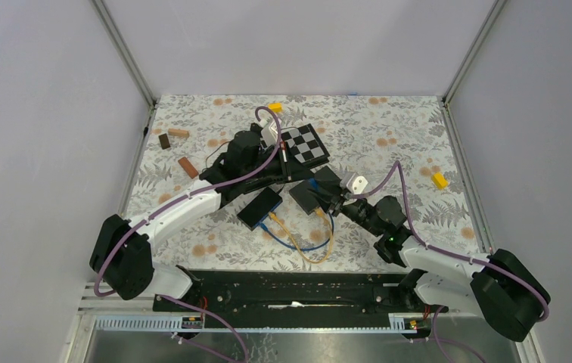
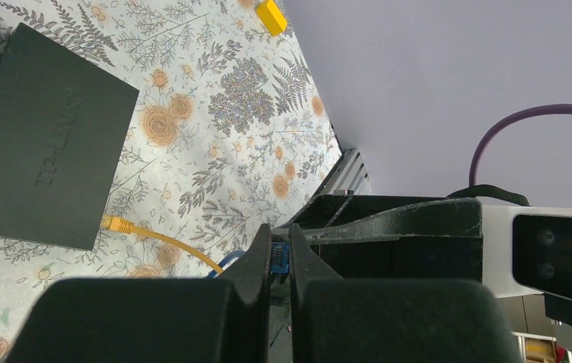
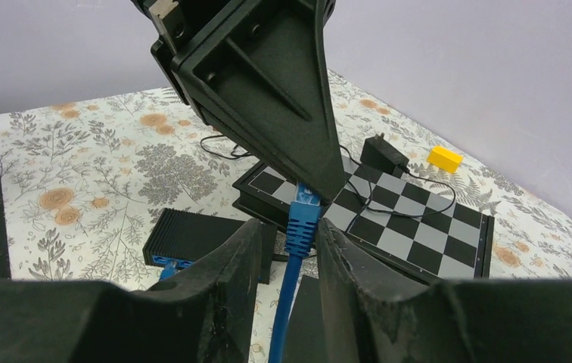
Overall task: Insert the plug into the switch port
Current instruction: Pick up the connector from the center of the board, then insert the connector into the switch port.
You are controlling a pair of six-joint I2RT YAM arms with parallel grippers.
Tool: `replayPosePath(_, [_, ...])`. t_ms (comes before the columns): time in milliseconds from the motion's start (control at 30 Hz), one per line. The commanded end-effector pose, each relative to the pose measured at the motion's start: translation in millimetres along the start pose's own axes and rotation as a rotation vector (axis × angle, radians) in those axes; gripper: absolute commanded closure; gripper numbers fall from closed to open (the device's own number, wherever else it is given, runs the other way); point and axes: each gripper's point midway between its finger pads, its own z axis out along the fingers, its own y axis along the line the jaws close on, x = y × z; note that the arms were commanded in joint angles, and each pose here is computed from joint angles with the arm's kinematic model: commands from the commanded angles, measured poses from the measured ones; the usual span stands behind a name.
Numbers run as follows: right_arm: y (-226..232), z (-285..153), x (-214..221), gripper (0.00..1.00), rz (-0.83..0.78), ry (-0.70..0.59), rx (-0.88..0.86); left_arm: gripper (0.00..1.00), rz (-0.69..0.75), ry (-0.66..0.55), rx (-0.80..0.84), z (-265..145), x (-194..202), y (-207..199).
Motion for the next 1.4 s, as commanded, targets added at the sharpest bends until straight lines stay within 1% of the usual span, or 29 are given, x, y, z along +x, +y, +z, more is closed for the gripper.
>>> replayPosePath(0, [-2,4,-20,0.62,-0.001,-0.078,0.017,1.00,0.047,-0.063,0.091,-10,-20,-32])
replayPosePath(67, [-3,4,-18,0.66,-0.002,-0.073,0.021,1.00,0.048,-0.062,0.093,-10,-20,-32])
replayPosePath(133, [-4,4,-17,0.75,-0.007,-0.071,0.023,1.00,0.049,-0.060,0.099,-9,-20,-33])
replayPosePath(233, [-5,4,-16,0.99,-0.013,-0.069,0.028,1.00,0.049,-0.059,0.107,-9,-21,-35])
replayPosePath(267, [-6,3,-16,1.00,-0.012,-0.069,0.036,1.00,0.052,-0.059,0.113,-9,-21,-37])
replayPosePath(300, [-7,3,-17,1.00,-0.013,-0.070,0.040,0.96,0.055,-0.057,0.121,-9,-21,-38])
replayPosePath(333, [-7,2,-17,1.00,-0.015,-0.072,0.040,0.81,0.060,-0.054,0.134,-9,-22,-40])
replayPosePath(367, [-7,2,-19,1.00,-0.014,-0.076,0.042,0.61,0.062,-0.050,0.137,-9,-22,-41])
replayPosePath(400, [-6,1,-20,1.00,-0.014,-0.077,0.041,0.35,0.062,-0.052,0.127,-9,-24,-39])
replayPosePath(433, [-6,1,-21,1.00,-0.014,-0.079,0.041,0.16,0.068,-0.065,0.117,-11,-28,-39])
replayPosePath(467, [-6,0,-22,1.00,-0.013,-0.080,0.039,0.03,0.079,-0.084,0.108,-13,-32,-39])
replayPosePath(500, [-5,-2,-22,1.00,-0.013,-0.080,0.035,0.02,0.088,-0.109,0.099,-16,-38,-38])
replayPosePath(700, [-2,-10,-30,1.00,0.028,-0.108,0.034,0.01,0.182,-0.235,0.113,-45,-75,-52])
replayPosePath(767, [-4,-13,-39,1.00,0.072,-0.137,0.055,0.01,0.217,-0.266,0.117,-53,-83,-55])
replayPosePath(833, [-11,-16,-45,1.00,0.162,-0.153,0.110,0.01,0.247,-0.282,0.108,-57,-87,-54])
replayPosePath(867, [-15,-18,-43,1.00,0.202,-0.135,0.141,0.01,0.258,-0.285,0.096,-57,-88,-50])
replayPosePath(967, [-20,-25,-22,1.00,0.216,0.005,0.190,0.01,0.260,-0.264,0.042,-51,-85,-28])
replayPosePath(1033, [-28,-34,-9,1.00,0.227,0.082,0.257,0.01,0.252,-0.249,0.014,-46,-81,-13])
replayPosePath(1133, [-32,-48,5,1.00,0.206,0.146,0.294,0.01,0.281,-0.262,0.021,-44,-73,1])
replayPosePath(1233, [-51,-66,41,1.00,0.182,0.301,0.435,0.01,0.341,-0.288,0.029,-40,-68,13])
replayPosePath(1300, [-54,-74,64,1.00,0.161,0.396,0.465,0.01,0.367,-0.296,0.039,-35,-65,21])
replayPosePath(1367, [-54,-79,82,1.00,0.158,0.458,0.483,0.01,0.381,-0.275,0.044,-26,-60,31])
